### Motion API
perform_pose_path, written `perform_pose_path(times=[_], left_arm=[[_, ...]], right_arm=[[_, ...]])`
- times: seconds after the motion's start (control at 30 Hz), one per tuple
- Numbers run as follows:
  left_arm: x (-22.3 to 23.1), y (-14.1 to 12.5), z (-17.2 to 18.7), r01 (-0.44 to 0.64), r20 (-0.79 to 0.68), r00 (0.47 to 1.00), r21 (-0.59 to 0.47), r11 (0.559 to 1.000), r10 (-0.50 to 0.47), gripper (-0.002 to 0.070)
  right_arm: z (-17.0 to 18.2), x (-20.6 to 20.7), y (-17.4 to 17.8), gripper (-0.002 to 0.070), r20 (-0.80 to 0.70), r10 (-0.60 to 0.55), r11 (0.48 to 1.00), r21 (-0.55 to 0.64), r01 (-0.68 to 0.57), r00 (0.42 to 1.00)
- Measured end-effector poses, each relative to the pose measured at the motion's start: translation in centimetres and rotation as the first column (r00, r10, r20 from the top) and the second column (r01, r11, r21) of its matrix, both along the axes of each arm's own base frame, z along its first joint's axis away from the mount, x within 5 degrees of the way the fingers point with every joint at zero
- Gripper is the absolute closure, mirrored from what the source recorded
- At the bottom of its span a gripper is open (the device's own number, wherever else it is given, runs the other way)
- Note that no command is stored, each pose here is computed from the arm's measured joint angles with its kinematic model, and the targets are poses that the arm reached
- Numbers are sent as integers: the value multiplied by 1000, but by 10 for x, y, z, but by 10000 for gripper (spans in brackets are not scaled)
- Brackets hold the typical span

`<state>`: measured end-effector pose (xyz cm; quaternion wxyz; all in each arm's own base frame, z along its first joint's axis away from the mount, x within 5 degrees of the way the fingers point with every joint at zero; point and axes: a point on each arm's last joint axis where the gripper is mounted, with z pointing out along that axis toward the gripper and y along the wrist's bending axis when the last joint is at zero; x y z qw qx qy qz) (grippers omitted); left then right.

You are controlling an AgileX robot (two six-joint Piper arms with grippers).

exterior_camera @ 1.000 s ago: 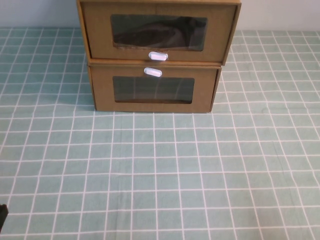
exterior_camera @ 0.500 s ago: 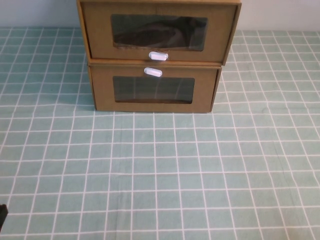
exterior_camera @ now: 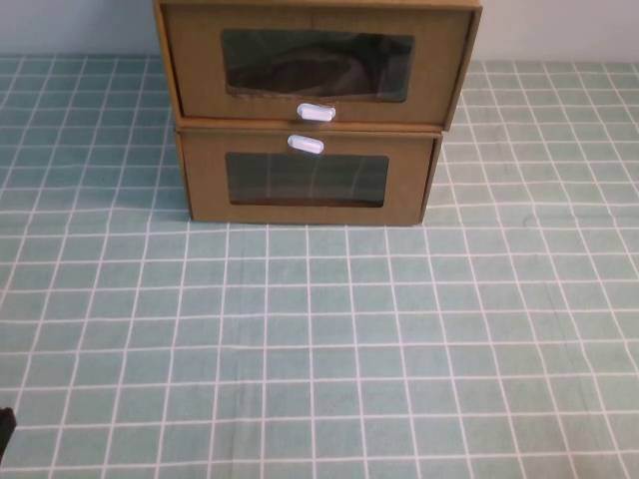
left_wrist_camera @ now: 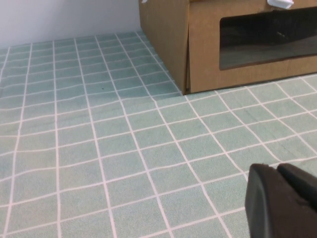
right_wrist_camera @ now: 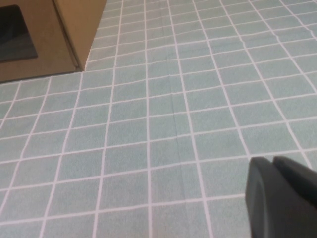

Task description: Close the shoe box

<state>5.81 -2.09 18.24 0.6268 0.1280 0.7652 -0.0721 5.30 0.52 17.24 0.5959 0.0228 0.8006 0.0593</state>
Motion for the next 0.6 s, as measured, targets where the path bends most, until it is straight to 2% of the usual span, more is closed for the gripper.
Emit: perform_pose_path(times=[0.23, 0.37, 0.47, 0.6], left_arm=[[1, 2, 3, -27, 36, 999, -5, 1000, 27, 680], [2, 5, 4, -49, 67, 997, 61, 997, 45, 680], [3, 11, 7, -114, 101, 989, 69, 991, 107, 680], [-1, 16, 7, -186, 107, 977, 8, 982, 184, 680]], right_arm=[[0, 0, 0, 687, 0, 0, 1000, 0, 0, 1000], [0, 0, 0, 687, -1, 0, 1000, 0, 0, 1000], [0, 0, 0, 688, -1, 0, 1000, 0, 0, 1000], [0, 0, 0, 687, -1, 0, 1000, 0, 0, 1000]])
